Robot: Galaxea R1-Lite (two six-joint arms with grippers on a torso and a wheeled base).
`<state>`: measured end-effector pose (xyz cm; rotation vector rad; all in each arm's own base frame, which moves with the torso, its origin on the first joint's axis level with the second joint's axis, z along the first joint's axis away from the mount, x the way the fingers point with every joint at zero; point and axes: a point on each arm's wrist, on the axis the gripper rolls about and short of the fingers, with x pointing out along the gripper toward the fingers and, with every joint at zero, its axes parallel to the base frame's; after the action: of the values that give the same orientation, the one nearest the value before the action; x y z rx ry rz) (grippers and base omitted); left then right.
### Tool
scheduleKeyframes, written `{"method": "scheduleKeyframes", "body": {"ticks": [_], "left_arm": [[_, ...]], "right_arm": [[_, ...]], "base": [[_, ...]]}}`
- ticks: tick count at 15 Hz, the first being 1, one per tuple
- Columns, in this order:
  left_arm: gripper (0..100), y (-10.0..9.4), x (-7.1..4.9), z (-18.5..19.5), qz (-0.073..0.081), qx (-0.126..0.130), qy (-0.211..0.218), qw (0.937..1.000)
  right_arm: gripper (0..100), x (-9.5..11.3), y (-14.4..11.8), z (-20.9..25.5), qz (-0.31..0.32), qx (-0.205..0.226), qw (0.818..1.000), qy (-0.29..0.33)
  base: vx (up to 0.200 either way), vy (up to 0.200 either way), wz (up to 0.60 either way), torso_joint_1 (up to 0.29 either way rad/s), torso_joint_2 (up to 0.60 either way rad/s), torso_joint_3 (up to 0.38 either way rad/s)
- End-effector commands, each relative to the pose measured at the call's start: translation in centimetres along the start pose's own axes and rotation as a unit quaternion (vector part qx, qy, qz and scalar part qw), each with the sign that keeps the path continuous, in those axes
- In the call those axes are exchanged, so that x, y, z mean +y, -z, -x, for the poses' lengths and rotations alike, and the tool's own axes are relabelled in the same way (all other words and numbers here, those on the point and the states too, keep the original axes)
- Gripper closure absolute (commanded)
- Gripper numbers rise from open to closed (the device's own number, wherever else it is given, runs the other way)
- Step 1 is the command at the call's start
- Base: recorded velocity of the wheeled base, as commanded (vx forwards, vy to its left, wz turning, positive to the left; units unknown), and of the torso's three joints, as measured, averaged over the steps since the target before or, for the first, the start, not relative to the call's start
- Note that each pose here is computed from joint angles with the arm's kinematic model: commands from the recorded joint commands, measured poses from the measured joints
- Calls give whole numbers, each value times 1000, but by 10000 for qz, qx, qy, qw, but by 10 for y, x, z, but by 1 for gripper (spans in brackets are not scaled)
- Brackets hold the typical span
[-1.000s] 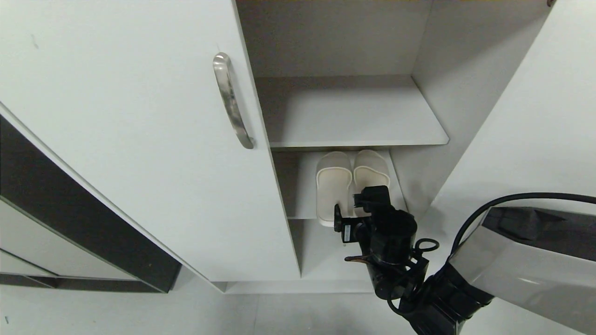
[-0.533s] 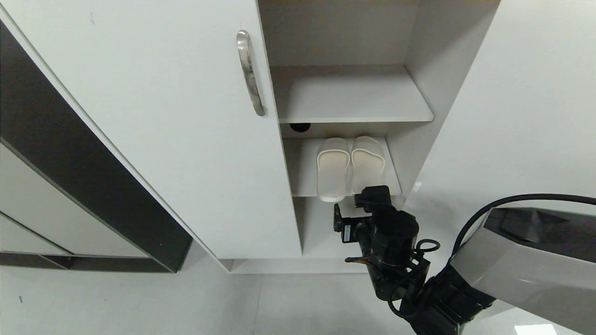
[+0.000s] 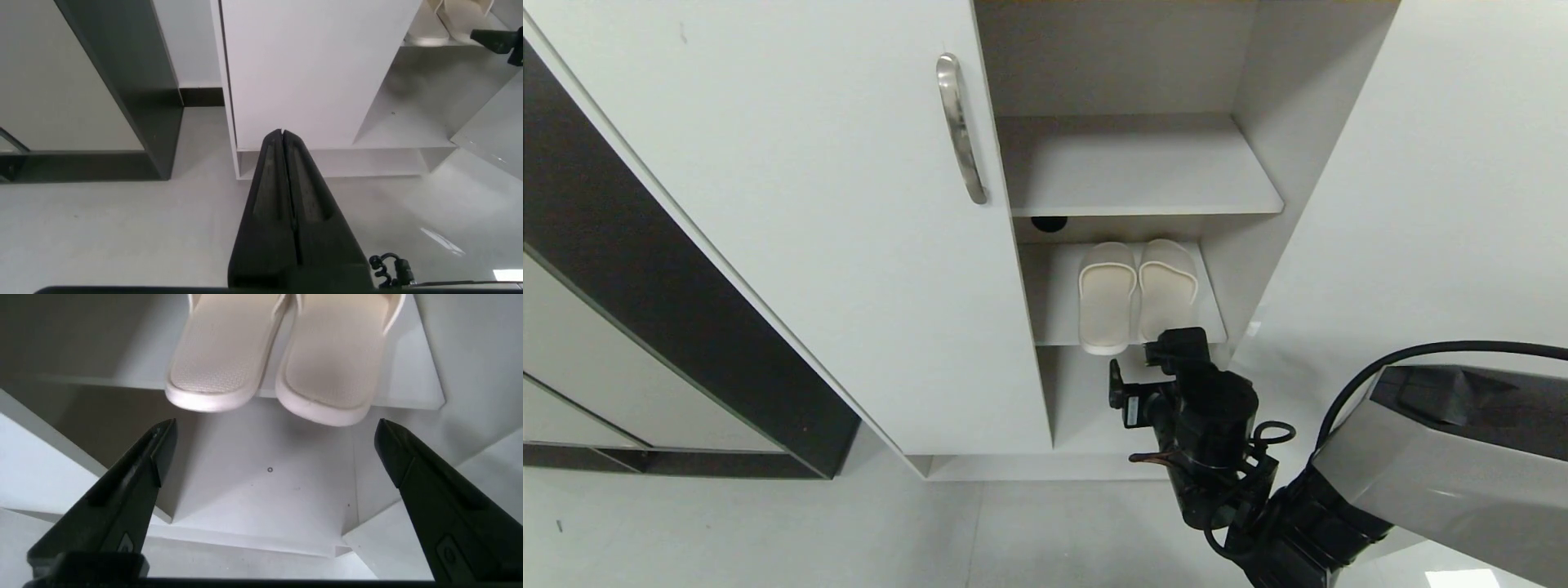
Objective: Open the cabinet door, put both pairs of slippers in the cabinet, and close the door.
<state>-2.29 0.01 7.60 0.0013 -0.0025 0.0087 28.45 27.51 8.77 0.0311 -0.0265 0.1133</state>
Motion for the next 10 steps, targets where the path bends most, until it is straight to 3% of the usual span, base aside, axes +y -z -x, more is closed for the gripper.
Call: {"method": "scheduleKeyframes", "body": {"ticks": [1, 10], "left_arm": [[100, 0, 0, 0, -1, 5, -2, 10000], [100, 0, 0, 0, -1, 5, 13, 10000]], "right_arm": [[0, 0, 0, 0, 4, 5, 10000, -2], [0, 0, 2, 2, 41, 41, 10000, -9]], "base": [[0, 0, 0, 0, 0, 0], [0, 0, 0, 0, 0, 0]]}}
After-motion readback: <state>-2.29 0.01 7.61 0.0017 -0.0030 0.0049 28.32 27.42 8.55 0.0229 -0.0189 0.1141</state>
